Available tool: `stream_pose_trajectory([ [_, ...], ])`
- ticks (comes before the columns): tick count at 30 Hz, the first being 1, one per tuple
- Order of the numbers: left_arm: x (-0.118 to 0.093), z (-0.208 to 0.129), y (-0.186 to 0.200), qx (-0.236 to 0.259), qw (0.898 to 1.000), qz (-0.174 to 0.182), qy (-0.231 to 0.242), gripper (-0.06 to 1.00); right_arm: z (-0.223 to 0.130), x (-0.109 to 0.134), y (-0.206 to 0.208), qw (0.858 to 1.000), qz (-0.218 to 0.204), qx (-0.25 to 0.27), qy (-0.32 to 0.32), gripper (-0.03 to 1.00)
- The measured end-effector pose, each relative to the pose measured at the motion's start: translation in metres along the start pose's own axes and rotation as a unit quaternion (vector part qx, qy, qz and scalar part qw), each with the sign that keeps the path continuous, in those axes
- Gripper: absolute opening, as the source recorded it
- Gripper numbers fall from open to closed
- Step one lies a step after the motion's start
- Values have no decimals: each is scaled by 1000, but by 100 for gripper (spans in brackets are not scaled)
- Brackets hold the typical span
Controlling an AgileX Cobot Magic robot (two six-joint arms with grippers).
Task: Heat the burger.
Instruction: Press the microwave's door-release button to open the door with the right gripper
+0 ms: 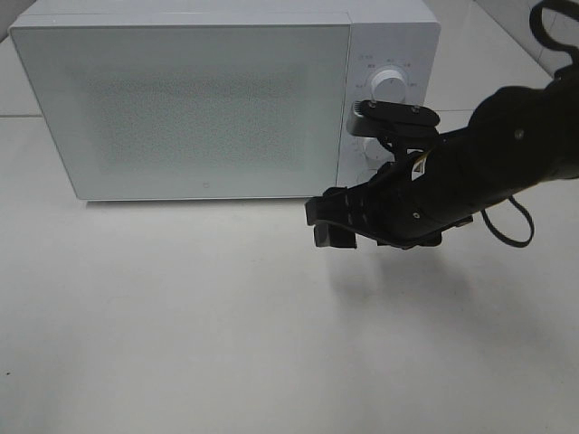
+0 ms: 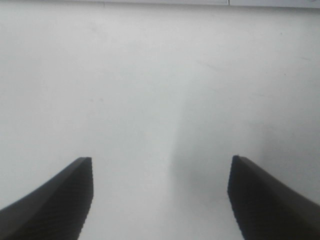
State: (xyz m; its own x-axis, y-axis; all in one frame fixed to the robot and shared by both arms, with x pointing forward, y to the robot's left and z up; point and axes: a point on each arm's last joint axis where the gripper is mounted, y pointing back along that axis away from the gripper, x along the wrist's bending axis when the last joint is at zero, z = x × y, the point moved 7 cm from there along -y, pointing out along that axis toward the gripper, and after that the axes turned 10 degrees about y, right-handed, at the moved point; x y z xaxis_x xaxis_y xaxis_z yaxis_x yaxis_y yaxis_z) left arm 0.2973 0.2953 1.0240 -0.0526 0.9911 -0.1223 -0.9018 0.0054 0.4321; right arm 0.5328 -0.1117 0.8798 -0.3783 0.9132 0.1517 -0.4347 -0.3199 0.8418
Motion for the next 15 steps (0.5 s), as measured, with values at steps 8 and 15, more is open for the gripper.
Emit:
stream_pose_trajectory([
  [8, 0, 0, 0, 0, 1000, 0, 0, 98, -6, -6, 46, 988, -27, 101, 112, 74],
  [15, 0, 0, 0, 0, 1000, 0, 0, 98, -11, -5, 95, 987, -31, 103, 119, 74],
])
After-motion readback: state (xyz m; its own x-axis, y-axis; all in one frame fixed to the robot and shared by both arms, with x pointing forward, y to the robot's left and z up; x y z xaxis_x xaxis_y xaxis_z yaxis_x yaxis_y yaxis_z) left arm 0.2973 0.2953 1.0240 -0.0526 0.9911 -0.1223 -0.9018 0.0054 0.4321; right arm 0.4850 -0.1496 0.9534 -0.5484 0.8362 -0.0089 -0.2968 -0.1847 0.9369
